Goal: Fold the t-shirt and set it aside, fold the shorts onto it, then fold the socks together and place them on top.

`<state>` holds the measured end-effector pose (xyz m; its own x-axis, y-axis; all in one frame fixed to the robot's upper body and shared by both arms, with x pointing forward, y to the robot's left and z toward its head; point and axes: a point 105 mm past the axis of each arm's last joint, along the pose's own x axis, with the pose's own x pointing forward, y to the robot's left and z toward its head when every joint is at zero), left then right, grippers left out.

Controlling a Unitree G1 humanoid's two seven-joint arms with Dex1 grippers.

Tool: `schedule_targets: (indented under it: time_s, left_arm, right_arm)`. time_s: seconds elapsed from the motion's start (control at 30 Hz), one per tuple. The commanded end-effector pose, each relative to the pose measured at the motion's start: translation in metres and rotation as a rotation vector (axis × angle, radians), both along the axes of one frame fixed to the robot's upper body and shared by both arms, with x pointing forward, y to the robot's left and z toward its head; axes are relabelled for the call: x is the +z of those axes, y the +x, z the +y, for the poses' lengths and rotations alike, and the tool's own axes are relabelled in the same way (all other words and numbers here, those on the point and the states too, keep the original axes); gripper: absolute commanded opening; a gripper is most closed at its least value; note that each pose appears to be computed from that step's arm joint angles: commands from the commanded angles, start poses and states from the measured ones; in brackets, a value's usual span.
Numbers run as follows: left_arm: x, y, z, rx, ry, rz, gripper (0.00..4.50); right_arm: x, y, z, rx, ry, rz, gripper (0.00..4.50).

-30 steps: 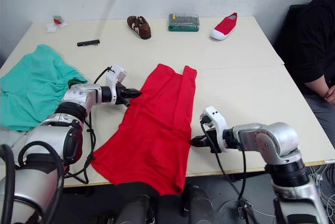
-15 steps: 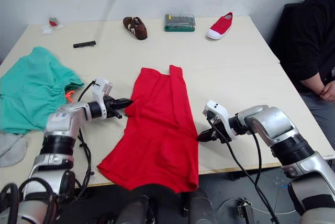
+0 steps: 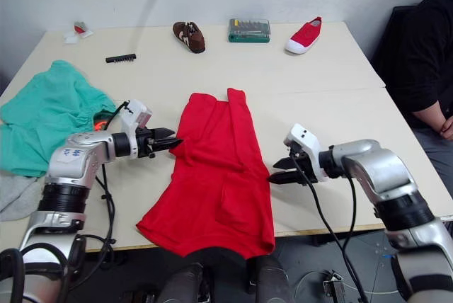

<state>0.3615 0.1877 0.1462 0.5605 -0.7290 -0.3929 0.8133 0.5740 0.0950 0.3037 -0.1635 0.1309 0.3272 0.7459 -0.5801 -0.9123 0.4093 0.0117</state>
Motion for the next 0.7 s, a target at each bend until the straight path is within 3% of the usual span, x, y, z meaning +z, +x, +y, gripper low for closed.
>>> schedule_targets:
  time_s: [0.03, 0.1, 0.2, 0.37, 0.5, 0.7]
  left_arm:
    - [0.007, -0.032, 0.010, -0.266, 0.207, -0.146, 3.68]
    - [0.005, -0.050, 0.016, -0.418, 0.295, -0.216, 4.26]
    - [-0.003, -0.071, 0.020, -0.620, 0.438, -0.339, 4.26]
    - [-0.013, -0.091, 0.017, -0.850, 0.538, -0.493, 4.26]
    - [-0.017, -0.094, 0.009, -0.955, 0.582, -0.603, 4.26]
    - [-0.032, -0.095, 0.011, -1.039, 0.641, -0.639, 4.26]
  right_arm:
    - [0.020, -0.015, -0.016, 0.127, -0.127, -0.288, 3.40]
    - [0.017, -0.025, -0.022, 0.220, -0.197, -0.425, 3.40]
    - [0.010, -0.045, -0.019, 0.415, -0.238, -0.611, 3.40]
    - [-0.005, -0.065, -0.011, 0.615, -0.237, -0.762, 3.40]
    - [-0.018, -0.075, -0.001, 0.707, -0.211, -0.816, 3.40]
    - [-0.025, -0.068, 0.016, 0.731, -0.190, -0.875, 3.40]
